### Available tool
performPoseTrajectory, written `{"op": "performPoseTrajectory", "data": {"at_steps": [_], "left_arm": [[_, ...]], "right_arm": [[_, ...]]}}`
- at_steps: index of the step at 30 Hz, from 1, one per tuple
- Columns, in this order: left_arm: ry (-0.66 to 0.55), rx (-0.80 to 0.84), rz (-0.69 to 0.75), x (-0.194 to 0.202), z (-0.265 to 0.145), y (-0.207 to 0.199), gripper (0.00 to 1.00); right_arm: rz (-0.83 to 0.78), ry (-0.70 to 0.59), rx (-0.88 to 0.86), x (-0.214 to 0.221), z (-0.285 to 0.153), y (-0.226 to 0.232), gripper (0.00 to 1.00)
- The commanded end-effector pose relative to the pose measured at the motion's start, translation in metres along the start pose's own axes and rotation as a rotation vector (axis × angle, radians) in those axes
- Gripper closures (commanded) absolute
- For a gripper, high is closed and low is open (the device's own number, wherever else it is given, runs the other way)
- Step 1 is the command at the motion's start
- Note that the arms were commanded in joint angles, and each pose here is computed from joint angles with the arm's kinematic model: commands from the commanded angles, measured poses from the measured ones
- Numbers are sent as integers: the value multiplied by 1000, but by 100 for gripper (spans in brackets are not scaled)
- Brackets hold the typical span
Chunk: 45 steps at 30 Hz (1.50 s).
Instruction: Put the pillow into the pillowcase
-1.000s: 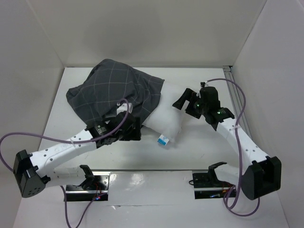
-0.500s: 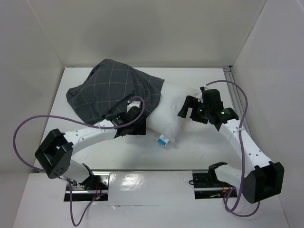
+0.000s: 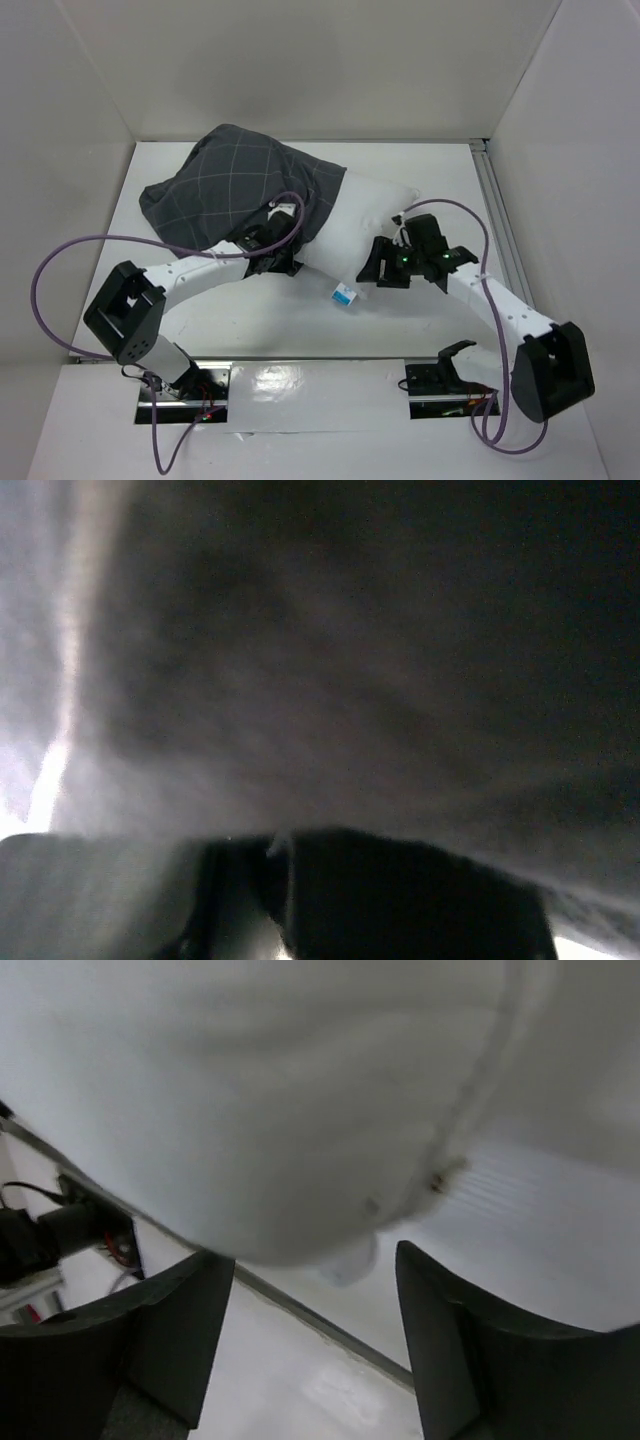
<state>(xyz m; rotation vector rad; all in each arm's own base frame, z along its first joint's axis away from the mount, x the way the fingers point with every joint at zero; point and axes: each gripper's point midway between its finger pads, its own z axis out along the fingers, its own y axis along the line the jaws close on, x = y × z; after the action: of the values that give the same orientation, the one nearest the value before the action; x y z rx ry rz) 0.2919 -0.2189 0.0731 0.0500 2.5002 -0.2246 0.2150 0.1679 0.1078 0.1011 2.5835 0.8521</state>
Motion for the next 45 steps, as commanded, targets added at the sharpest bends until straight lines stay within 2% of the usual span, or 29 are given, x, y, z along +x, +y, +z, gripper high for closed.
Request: {"op": "performPoseTrajectory", "data": {"at_steps": [1, 2, 5, 6, 8, 9, 12, 14, 15, 16, 18, 19, 22, 24, 27, 28, 29, 31, 32, 33, 35, 36, 37, 38, 40, 41, 42, 43, 45], "left_arm": [[-23, 106, 0, -20, -21, -29, 100], [-26, 169, 15, -22, -35, -46, 100], [-21, 333, 60, -22, -66, -97, 100], [-57, 410, 60, -40, -86, -124, 100], [-43, 567, 101, -40, -120, -173, 100], [-83, 656, 115, -63, -148, -200, 100], [-130, 834, 153, -92, -203, -229, 100], [-234, 903, 140, -134, -251, -227, 100], [-316, 971, 144, -166, -291, -222, 100], [-349, 984, 157, -180, -305, -219, 100], [-362, 994, 176, -191, -329, -215, 100], [-454, 1040, 182, -210, -371, -208, 100], [-521, 1070, 179, -220, -411, -194, 100], [-523, 1052, 112, -229, -414, -180, 100], [-515, 976, 56, -240, -389, -162, 100], [-514, 926, 30, -253, -369, -150, 100], [-459, 871, -4, -259, -333, -146, 100], [-392, 818, -38, -273, -286, -131, 100], [-364, 789, -44, -276, -269, -128, 100], [-302, 745, -45, -279, -224, -130, 100], [-278, 690, -55, -287, -191, -127, 100], [-238, 656, -43, -284, -168, -122, 97], [-175, 626, -40, -276, -132, -123, 80], [-159, 616, -30, -274, -125, -123, 53], [-117, 555, 23, -256, -109, -123, 28], [-125, 484, 42, -248, -106, -121, 23], [-131, 445, 67, -243, -107, -119, 18], [-146, 411, 72, -240, -111, -117, 18], [-162, 320, 95, -221, -127, -110, 18]], "right_arm": [[-68, -70, -186, -28, 21, 53, 31], [-78, -68, -202, -31, 25, 63, 59], [-102, -110, -208, -60, 40, 86, 99], [-105, -131, -203, -78, 43, 95, 100], [-117, -201, -197, -99, 41, 103, 100], [-113, -220, -213, -107, 39, 110, 100], [-75, -271, -213, -132, 28, 104, 100], [-86, -302, -225, -143, -2, 114, 100], [-102, -351, -241, -147, -26, 124, 100], [-137, -387, -249, -151, -43, 132, 100], [-138, -411, -221, -146, -69, 134, 100], [-164, -456, -234, -145, -94, 141, 100], [-169, -502, -194, -129, -138, 140, 100], [-121, -487, -182, -112, -145, 133, 100], [-24, -421, -229, -79, -148, 127, 100], [3, -406, -224, -72, -147, 123, 100], [37, -397, -225, -65, -147, 119, 100], [49, -385, -198, -62, -145, 113, 100], [66, -373, -156, -63, -138, 105, 100], [68, -391, -110, -69, -135, 98, 100], [40, -365, -1, -78, -114, 80, 100], [30, -398, 60, -90, -106, 70, 100], [24, -413, 108, -100, -99, 63, 100], [1, -393, 182, -112, -81, 51, 100], [8, -463, 295, -141, -70, 32, 100], [0, -440, 359, -149, -52, 20, 73], [-19, -477, 388, -168, -55, 20, 52], [-17, -497, 415, -180, -55, 15, 33], [-10, -523, 460, -205, -59, 4, 12]]}}
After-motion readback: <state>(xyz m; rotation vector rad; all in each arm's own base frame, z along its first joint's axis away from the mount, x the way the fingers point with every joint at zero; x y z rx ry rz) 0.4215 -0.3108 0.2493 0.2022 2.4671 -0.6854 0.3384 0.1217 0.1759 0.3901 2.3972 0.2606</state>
